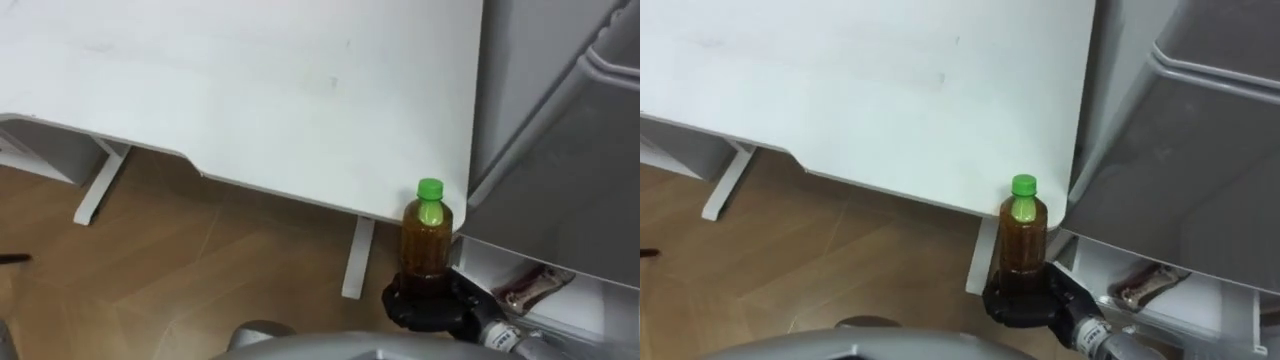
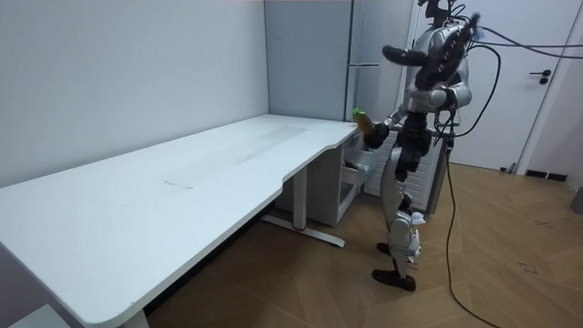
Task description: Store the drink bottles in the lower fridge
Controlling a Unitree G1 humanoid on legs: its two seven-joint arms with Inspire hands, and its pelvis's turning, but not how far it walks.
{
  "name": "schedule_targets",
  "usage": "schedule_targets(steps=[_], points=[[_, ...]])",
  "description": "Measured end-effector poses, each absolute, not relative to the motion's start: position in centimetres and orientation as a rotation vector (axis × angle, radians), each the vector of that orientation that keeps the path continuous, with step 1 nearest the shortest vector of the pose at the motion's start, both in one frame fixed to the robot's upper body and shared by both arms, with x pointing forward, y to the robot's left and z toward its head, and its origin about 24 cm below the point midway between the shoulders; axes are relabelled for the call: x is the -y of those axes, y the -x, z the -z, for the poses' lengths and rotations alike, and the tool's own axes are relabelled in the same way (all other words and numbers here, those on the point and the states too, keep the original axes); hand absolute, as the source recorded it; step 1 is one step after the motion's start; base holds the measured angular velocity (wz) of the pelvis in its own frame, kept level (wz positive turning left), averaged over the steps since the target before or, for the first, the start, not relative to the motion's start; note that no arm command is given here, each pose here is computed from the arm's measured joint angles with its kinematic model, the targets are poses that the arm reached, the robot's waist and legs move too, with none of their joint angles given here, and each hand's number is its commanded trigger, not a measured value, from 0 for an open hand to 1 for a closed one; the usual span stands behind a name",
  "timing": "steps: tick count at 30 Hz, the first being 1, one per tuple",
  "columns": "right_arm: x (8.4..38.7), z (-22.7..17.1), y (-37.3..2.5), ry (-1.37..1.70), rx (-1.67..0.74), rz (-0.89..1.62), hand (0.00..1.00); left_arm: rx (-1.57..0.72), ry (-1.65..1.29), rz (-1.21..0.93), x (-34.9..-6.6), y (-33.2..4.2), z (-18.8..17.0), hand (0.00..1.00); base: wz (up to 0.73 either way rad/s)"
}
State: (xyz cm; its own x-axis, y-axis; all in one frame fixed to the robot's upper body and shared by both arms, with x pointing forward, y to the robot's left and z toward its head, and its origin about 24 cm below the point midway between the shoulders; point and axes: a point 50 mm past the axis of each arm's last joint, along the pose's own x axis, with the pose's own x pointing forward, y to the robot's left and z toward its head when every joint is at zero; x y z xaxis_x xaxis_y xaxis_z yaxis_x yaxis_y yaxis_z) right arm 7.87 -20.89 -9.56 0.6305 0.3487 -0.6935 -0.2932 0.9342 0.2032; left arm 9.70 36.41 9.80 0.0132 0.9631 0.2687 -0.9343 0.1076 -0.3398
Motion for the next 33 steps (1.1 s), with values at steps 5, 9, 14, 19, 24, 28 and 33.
schedule_targets(steps=[5, 9, 14, 19, 24, 28, 33], points=[[20.5, 8.8, -9.0, -0.057, -0.778, -0.362, 1.0, 0.077, 0.413, -1.619, -36.6, -8.4, -1.5, 0.0, 0.18], [19.8, 8.8, -9.6, -0.034, -0.768, -0.371, 1.0, -0.314, 0.631, -1.684, -34.1, -6.4, 6.0, 0.0, -0.02], [18.1, 9.0, -10.6, 0.032, -0.764, -0.423, 1.0, -0.722, 0.678, -1.688, -29.2, -2.7, 12.3, 0.0, -0.02], [17.7, 8.9, -11.1, 0.126, -0.754, -0.46, 1.0, -0.873, 0.535, -1.614, -28.2, 0.1, 13.9, 0.0, 0.0], [16.8, 8.0, -12.6, 0.258, -0.674, -0.499, 1.0, -1.038, 0.374, -1.354, -26.3, 1.1, 15.2, 0.0, -0.03], [16.3, 7.2, -14.0, 0.391, -0.597, -0.523, 1.0, -1.116, 0.233, -0.958, -24.9, -0.4, 16.0, 0.0, -0.06], [16.3, 6.5, -14.6, 0.56, -0.541, -0.497, 1.0, -1.105, 0.121, -0.594, -23.7, -3.4, 16.2, 0.0, -0.21]])
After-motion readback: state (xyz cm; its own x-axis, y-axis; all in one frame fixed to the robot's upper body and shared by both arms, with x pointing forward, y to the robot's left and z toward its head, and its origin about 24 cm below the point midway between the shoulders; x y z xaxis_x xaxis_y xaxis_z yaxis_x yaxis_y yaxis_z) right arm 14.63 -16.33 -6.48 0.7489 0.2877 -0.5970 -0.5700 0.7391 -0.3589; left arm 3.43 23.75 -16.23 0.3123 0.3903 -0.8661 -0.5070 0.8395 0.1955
